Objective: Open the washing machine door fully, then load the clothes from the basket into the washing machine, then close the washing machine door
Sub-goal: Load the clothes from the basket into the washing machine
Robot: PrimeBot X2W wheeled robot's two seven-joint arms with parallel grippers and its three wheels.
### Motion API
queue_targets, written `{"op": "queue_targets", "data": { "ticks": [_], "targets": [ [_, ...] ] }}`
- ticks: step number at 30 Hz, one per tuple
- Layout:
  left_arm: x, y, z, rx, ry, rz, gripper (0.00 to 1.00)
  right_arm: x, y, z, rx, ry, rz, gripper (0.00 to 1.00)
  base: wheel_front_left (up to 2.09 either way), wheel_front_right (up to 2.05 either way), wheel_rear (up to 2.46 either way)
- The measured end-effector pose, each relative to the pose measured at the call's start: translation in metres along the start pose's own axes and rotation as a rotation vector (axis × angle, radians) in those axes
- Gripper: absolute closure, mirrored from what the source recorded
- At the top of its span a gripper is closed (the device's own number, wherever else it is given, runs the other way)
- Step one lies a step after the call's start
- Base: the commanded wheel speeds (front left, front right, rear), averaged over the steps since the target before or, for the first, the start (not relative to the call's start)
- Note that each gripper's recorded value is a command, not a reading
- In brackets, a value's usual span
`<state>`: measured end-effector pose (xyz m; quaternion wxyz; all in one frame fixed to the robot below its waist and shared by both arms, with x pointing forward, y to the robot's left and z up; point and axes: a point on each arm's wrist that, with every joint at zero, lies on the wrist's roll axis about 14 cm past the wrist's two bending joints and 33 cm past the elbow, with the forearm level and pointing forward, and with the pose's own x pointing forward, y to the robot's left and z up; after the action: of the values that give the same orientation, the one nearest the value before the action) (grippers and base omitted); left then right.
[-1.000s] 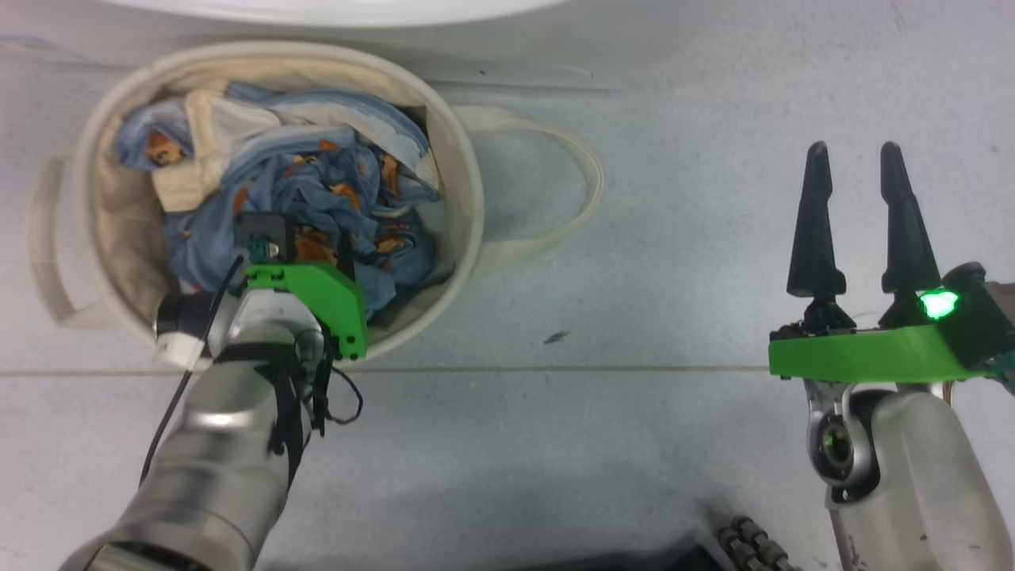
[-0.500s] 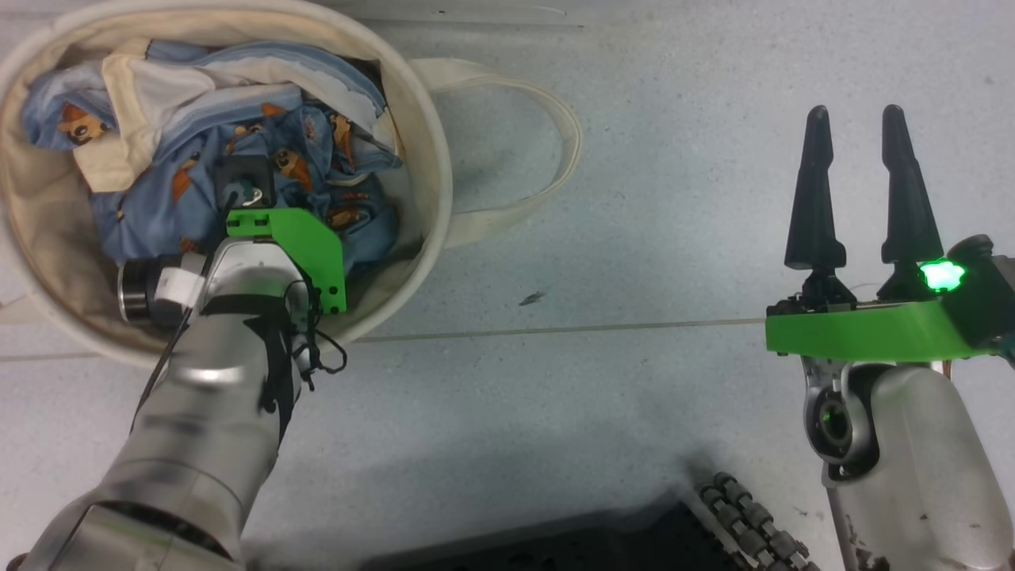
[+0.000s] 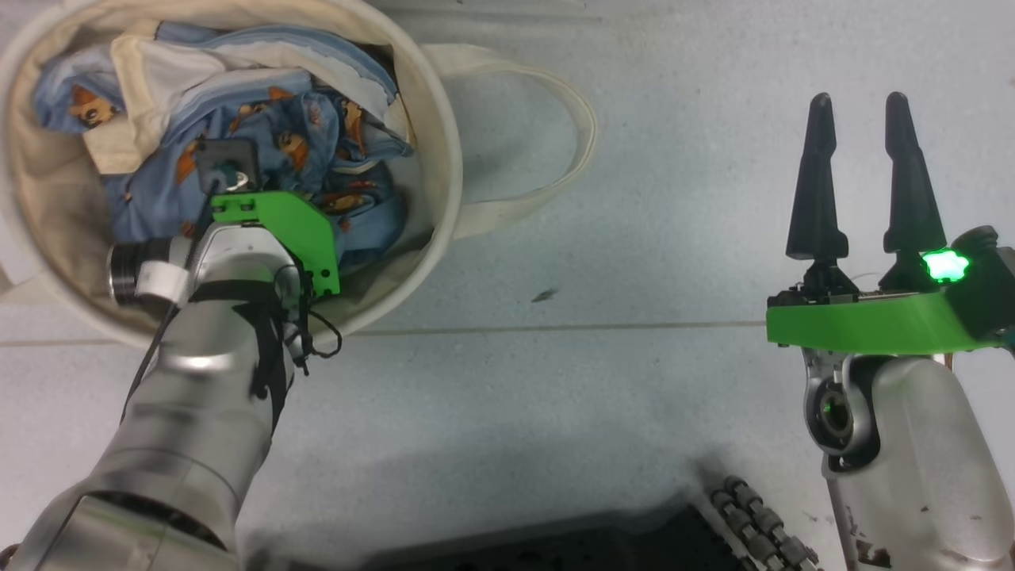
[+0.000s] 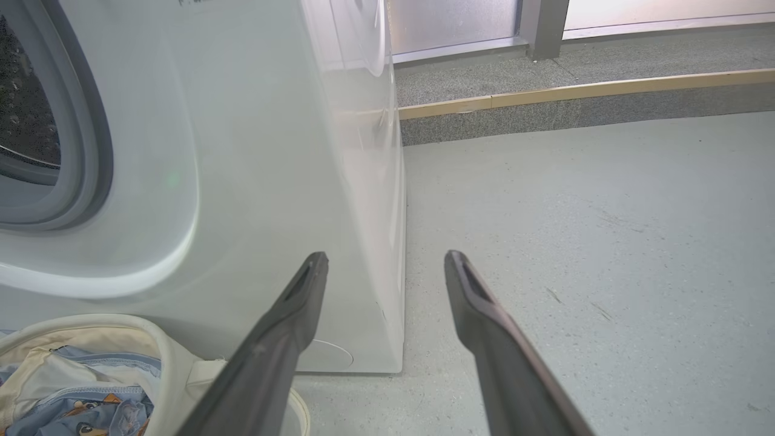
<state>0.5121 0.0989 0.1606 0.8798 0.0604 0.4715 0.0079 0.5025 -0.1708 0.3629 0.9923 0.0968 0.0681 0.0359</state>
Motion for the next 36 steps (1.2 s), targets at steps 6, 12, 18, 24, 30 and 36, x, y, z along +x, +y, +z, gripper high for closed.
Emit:
{"op": "queue_targets", "data": {
  "ticks": [6, 12, 18, 24, 30, 36],
  "targets": [
    [-0.023, 0.001, 0.048, 0.049, -0.229, -0.04, 1.0, 0.0, 0.01, 0.018, 0.007, -0.037, 0.024, 0.0, 0.0, 0.0, 0.0],
    [-0.058, 0.003, 0.106, -0.044, -0.427, -0.086, 1.0, -0.003, 0.021, 0.04, 0.013, -0.08, 0.047, 0.0, 0.0, 0.0, 0.0],
    [-0.118, 0.021, 0.145, -0.118, -0.647, -0.098, 1.0, -0.016, 0.033, 0.061, 0.02, -0.113, 0.067, 0.0, 0.0, 0.0, 0.0],
    [-0.188, 0.035, 0.167, -0.162, -0.845, -0.129, 1.0, -0.035, 0.042, 0.083, 0.024, -0.147, 0.081, 0.0, 0.0, 0.0, 0.0],
    [-0.255, 0.047, 0.181, -0.184, -1.011, -0.162, 1.0, -0.055, 0.05, 0.104, 0.024, -0.188, 0.093, 0.0, 0.0, 0.0, 0.0],
    [-0.317, 0.057, 0.189, -0.207, -1.164, -0.188, 1.0, -0.073, 0.056, 0.119, 0.04, -0.218, 0.101, 0.0, 0.0, 0.0, 0.0]
  ]
}}
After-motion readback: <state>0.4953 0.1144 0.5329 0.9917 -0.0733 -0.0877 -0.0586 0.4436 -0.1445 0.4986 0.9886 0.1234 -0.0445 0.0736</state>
